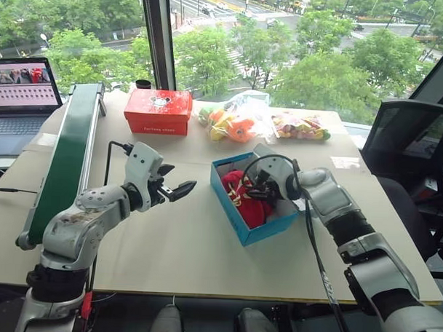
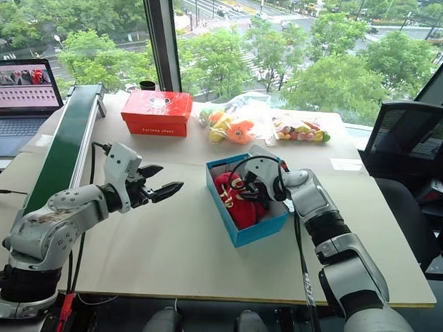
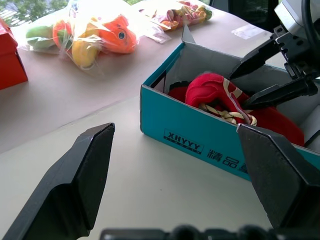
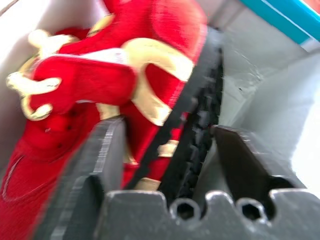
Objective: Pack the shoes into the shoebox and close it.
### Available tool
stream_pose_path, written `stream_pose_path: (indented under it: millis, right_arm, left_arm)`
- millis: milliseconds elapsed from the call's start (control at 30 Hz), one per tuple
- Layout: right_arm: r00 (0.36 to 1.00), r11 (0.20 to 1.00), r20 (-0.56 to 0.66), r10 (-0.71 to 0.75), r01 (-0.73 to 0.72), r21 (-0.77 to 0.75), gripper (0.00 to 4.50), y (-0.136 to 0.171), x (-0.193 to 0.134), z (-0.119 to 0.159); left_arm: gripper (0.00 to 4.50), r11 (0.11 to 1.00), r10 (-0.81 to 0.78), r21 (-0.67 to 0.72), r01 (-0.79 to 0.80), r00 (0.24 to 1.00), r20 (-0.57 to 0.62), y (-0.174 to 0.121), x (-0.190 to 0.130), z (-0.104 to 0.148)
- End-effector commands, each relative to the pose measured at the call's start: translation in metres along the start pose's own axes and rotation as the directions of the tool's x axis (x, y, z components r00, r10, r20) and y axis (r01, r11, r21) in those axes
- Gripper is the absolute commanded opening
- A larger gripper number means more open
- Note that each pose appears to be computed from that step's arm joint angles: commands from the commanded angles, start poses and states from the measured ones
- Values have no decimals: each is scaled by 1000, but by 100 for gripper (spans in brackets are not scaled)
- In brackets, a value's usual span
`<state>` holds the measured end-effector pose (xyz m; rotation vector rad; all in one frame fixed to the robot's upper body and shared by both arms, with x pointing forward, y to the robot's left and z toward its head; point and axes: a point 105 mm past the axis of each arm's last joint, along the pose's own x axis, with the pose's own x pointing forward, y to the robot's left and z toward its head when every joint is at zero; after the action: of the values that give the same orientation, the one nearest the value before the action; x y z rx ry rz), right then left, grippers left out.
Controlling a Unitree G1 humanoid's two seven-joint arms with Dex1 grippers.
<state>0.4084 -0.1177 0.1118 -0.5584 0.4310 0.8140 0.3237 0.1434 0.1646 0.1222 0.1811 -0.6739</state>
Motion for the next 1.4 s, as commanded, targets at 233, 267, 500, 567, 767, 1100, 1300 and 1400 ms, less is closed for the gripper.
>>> stream_pose_path:
  millis: [233, 267, 500, 567, 767, 1100, 1300, 1400]
  right_arm:
    - [978, 993, 185, -100, 87, 76, 446, -28, -54, 60]
    - [974, 993, 201, -103, 91, 69, 446, -30, -59, 66]
    - [970, 996, 229, -85, 81, 26, 446, -32, -78, 80]
    - [970, 997, 238, -49, 35, 62, 446, -30, -91, 77]
    - [958, 996, 277, -75, 56, 76, 317, -30, -105, 71]
    - [947, 995, 318, 54, -78, 63, 5, 0, -56, 83]
    - [954, 994, 294, 55, -79, 71, 5, -5, -38, 75]
    - [965, 993, 255, 60, -83, 82, 5, -5, -22, 60]
  left_arm:
    - [417, 998, -25, 51, 23, 999, 35, 0, 0, 14]
    - [417, 998, -30, 60, 28, 999, 27, 1, 0, 14]
    - [417, 991, -63, 117, 65, 998, -17, 6, -7, 14]
    - [417, 982, -110, 149, 115, 993, -39, 0, -10, 13]
    - [417, 969, -170, 173, 177, 984, -54, -5, -11, 12]
    - [417, 957, -203, 199, 212, 977, -64, -10, -10, 15]
    - [417, 958, -181, 217, 189, 982, -55, -4, -19, 23]
    - [417, 959, -175, 218, 181, 984, -47, -3, -24, 28]
